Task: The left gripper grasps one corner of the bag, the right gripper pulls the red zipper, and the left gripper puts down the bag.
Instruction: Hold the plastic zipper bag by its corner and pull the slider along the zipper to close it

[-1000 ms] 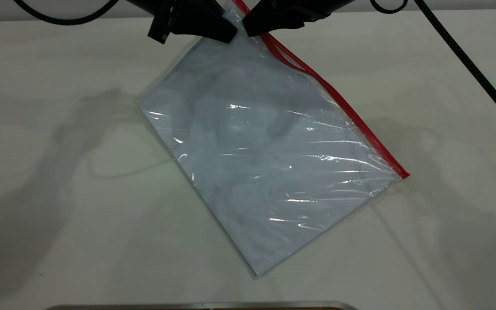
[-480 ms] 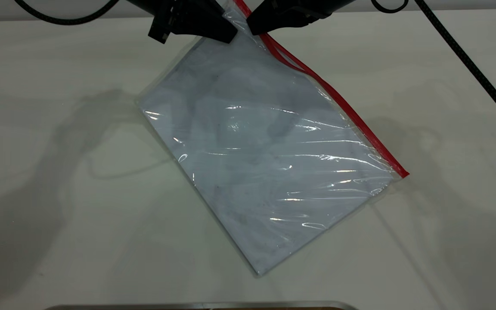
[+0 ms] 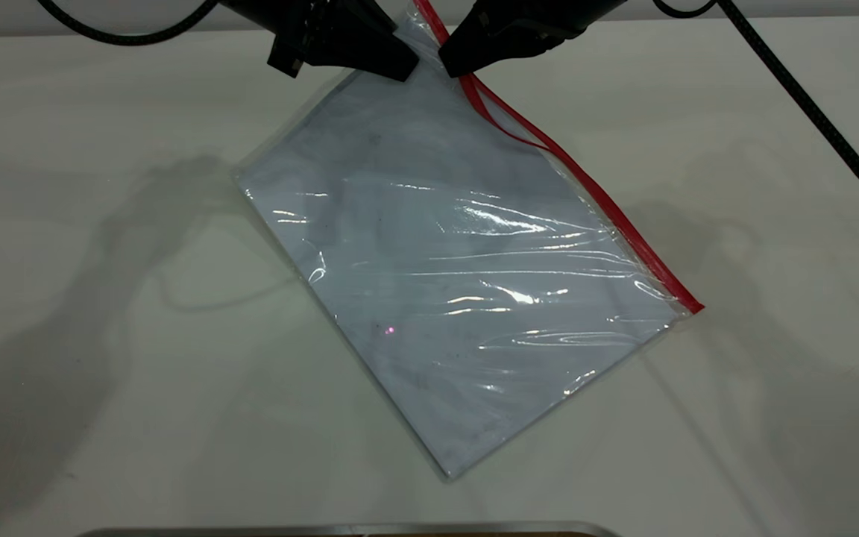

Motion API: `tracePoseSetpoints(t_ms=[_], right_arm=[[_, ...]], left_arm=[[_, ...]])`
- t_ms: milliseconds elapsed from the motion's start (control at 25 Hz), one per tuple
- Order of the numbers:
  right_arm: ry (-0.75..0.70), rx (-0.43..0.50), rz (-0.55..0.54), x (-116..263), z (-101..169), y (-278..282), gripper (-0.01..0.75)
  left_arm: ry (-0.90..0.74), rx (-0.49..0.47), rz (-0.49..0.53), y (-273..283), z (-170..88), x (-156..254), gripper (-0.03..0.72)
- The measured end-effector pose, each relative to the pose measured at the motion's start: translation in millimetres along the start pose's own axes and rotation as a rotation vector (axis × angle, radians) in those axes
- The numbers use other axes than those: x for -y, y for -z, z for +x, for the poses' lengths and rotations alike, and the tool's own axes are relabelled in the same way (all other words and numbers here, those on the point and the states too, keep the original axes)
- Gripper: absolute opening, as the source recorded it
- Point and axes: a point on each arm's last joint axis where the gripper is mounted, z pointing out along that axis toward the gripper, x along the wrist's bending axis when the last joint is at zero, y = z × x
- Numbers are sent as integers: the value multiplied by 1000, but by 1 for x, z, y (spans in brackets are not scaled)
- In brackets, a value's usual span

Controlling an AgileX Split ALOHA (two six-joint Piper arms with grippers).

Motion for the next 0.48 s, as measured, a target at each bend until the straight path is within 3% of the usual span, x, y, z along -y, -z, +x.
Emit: tracePoseSetpoints(t_ms=[480], right_arm=[[-7,9,5,0,-1,0,45]], left_arm=[[56,-1,-7,2,0,1,53]])
